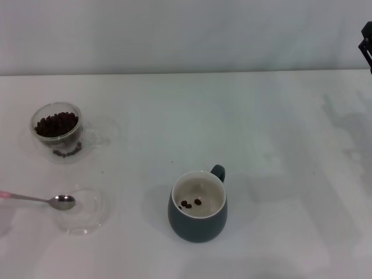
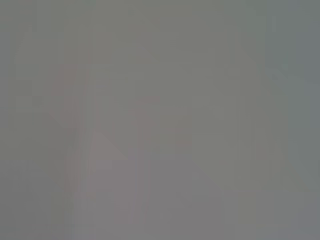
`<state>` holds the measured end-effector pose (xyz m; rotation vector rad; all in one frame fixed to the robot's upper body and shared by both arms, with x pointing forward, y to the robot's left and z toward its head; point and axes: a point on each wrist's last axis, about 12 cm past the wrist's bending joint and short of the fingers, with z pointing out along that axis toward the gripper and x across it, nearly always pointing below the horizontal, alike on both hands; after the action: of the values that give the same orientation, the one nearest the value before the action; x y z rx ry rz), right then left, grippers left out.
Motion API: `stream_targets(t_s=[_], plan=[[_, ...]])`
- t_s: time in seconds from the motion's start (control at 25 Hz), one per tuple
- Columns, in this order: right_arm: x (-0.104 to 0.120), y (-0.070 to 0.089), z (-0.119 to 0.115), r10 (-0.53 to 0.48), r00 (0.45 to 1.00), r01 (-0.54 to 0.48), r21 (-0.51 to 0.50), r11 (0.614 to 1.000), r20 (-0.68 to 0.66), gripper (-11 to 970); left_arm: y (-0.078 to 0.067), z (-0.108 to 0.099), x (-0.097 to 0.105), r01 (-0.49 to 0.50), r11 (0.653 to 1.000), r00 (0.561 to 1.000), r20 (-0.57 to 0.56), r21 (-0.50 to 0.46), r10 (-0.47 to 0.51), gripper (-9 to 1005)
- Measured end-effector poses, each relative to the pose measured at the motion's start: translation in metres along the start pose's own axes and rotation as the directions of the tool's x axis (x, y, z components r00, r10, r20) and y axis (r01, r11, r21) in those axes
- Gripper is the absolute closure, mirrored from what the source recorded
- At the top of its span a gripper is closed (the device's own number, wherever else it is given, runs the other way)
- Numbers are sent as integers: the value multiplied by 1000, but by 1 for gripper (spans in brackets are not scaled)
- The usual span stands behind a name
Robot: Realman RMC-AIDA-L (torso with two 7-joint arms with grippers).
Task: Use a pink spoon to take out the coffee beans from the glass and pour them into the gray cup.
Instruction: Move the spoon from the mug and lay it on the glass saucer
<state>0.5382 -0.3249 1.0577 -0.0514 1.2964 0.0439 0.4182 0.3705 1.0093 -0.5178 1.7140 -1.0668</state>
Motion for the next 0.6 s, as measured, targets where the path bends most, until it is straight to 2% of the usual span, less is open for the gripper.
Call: stream_targets(t_s=[0.24,0.6], plan=[[0,0,-1,4,1000,-4,4,1000,1,102,2,16,0,-18,999,996,-85,-28,16,860],[1,1,-1,8,1000,-8,9,1000,-4,102,3,28,-3,-48,998,991,-128,-48,41,853]])
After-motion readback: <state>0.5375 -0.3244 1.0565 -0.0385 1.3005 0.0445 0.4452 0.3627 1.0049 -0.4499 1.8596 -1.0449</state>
